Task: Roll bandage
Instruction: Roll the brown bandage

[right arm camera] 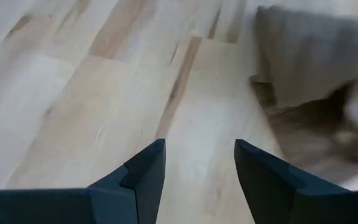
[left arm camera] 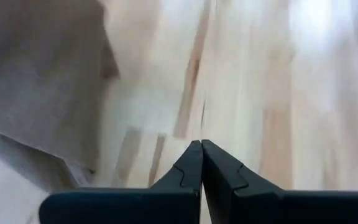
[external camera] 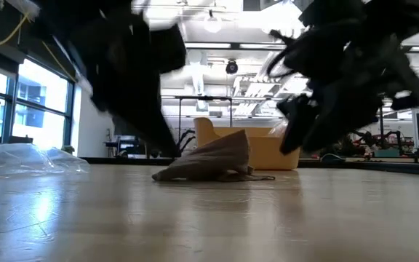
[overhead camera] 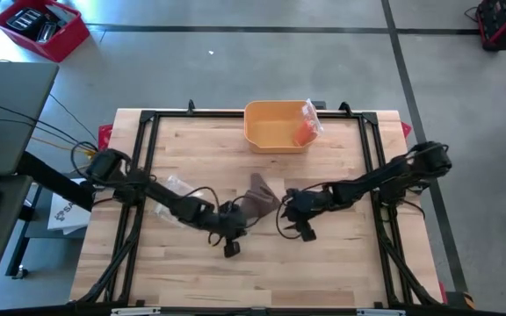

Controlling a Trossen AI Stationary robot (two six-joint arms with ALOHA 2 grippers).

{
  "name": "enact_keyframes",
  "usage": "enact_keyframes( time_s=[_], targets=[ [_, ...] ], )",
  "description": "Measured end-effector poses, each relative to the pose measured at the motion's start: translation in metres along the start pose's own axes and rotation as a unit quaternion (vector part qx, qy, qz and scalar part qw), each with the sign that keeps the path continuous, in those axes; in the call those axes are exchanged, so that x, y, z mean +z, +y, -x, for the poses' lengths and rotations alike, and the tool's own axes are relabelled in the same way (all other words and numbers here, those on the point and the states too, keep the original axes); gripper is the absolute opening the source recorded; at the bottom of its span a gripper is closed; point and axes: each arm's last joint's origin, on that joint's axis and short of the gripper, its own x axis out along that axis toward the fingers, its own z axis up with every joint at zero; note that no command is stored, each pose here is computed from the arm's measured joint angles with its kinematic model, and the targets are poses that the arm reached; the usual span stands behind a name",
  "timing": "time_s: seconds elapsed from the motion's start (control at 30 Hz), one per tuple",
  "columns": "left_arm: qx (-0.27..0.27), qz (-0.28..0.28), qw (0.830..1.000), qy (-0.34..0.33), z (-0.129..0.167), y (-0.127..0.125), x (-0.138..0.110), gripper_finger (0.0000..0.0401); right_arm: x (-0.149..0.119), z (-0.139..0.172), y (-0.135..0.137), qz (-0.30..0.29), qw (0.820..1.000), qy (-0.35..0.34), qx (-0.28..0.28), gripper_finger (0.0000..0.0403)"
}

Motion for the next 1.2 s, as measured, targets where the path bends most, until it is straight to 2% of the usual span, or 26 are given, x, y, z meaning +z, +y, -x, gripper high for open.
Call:
enact_keyframes(
  time_s=[0.1,0.2,0.37,0.5,0.57,0.63,0.73,0.8,0.9,1.0,1.1,1.13,1.2],
  targets=[
    [0.047,0.021,0.997,-0.059,0.015,-0.004,0.007,0.0000,0.007,0.013,0.001,0.004,0.998,-0.015,-0.060,0.0183],
    [0.092,0.054,0.989,-0.100,0.019,0.005,0.017,0.0000,0.012,0.018,-0.007,-0.020,0.988,-0.033,-0.147,0.0183],
    [0.146,0.081,0.981,-0.100,0.011,0.034,0.027,0.0000,0.003,0.009,-0.022,-0.047,0.984,-0.007,-0.174,0.0183],
    [0.248,0.133,0.953,-0.113,0.010,0.071,0.035,0.0000,-0.004,0.007,-0.026,-0.072,0.976,0.018,-0.203,0.0183],
    [0.267,0.163,0.945,-0.093,0.010,0.091,0.037,0.0000,-0.004,0.008,-0.027,-0.081,0.972,0.019,-0.220,0.0183],
    [0.252,0.191,0.947,-0.057,0.008,0.112,0.039,0.0000,-0.004,0.009,-0.031,-0.087,0.970,0.015,-0.227,0.0183],
    [0.202,0.229,0.952,-0.011,0.000,0.138,0.037,0.0000,-0.003,0.010,-0.044,-0.118,0.967,-0.004,-0.224,0.0183],
    [0.172,0.228,0.958,-0.008,-0.008,0.147,0.035,0.0000,-0.003,0.010,-0.051,-0.133,0.966,-0.008,-0.224,0.0183],
    [0.129,0.216,0.967,-0.040,-0.022,0.150,0.040,0.0000,-0.005,0.011,-0.051,-0.133,0.965,0.001,-0.226,0.0183],
    [0.063,0.182,0.975,-0.114,-0.038,0.144,0.050,0.0000,-0.010,0.012,-0.047,-0.124,0.963,0.032,-0.236,0.0183],
    [-0.035,0.084,0.977,-0.194,-0.047,0.125,0.067,0.0000,-0.016,0.023,-0.039,-0.111,0.951,0.079,-0.278,0.0183],
    [-0.055,0.052,0.974,-0.211,-0.046,0.116,0.072,0.0000,-0.017,0.030,-0.036,-0.107,0.945,0.092,-0.294,0.0183],
    [-0.065,0.030,0.971,-0.228,-0.043,0.100,0.080,0.0000,-0.020,0.044,-0.030,-0.101,0.936,0.119,-0.316,0.0183]
  ],
)
